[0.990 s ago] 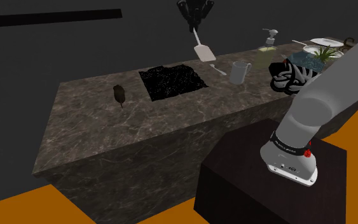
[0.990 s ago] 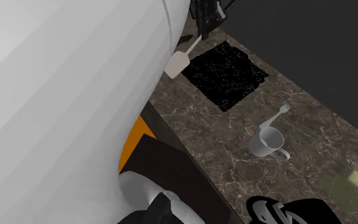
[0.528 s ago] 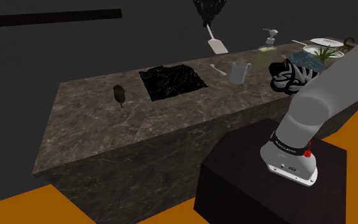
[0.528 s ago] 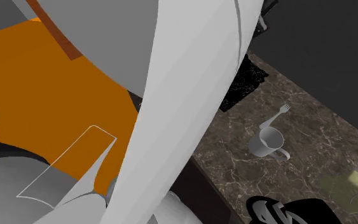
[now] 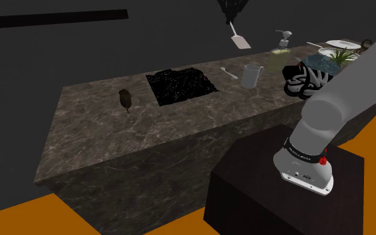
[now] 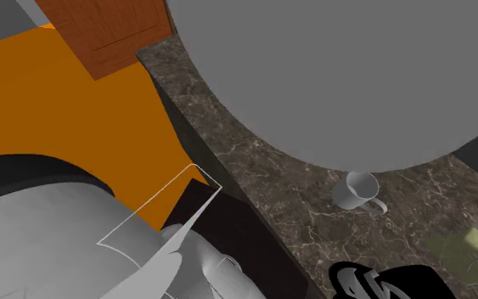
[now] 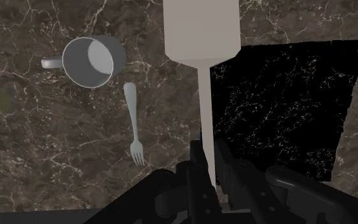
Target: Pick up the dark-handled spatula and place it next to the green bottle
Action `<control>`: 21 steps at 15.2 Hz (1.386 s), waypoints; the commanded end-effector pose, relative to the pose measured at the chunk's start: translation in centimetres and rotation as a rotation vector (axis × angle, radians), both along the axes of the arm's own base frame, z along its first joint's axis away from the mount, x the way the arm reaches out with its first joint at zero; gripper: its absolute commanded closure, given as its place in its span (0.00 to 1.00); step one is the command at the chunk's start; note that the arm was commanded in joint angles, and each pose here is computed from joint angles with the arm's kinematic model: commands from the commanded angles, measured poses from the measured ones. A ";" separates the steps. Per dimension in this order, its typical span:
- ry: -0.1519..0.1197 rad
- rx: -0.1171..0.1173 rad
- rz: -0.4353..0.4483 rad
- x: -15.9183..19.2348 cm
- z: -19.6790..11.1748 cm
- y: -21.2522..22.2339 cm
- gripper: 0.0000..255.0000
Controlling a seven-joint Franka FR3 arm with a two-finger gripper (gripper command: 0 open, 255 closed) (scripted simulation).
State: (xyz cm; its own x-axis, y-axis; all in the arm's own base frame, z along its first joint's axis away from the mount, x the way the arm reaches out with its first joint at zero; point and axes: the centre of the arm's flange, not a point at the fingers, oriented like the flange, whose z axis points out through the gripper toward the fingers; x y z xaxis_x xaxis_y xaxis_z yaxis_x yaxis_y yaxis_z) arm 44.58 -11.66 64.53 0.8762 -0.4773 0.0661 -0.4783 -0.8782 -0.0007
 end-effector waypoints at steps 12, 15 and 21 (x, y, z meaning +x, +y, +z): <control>0.000 0.000 0.001 0.7 0.1 -17.2 1.00; 0.000 0.000 0.001 0.8 0.1 -21.1 1.00; 0.000 0.000 0.001 1.1 0.1 -29.1 1.00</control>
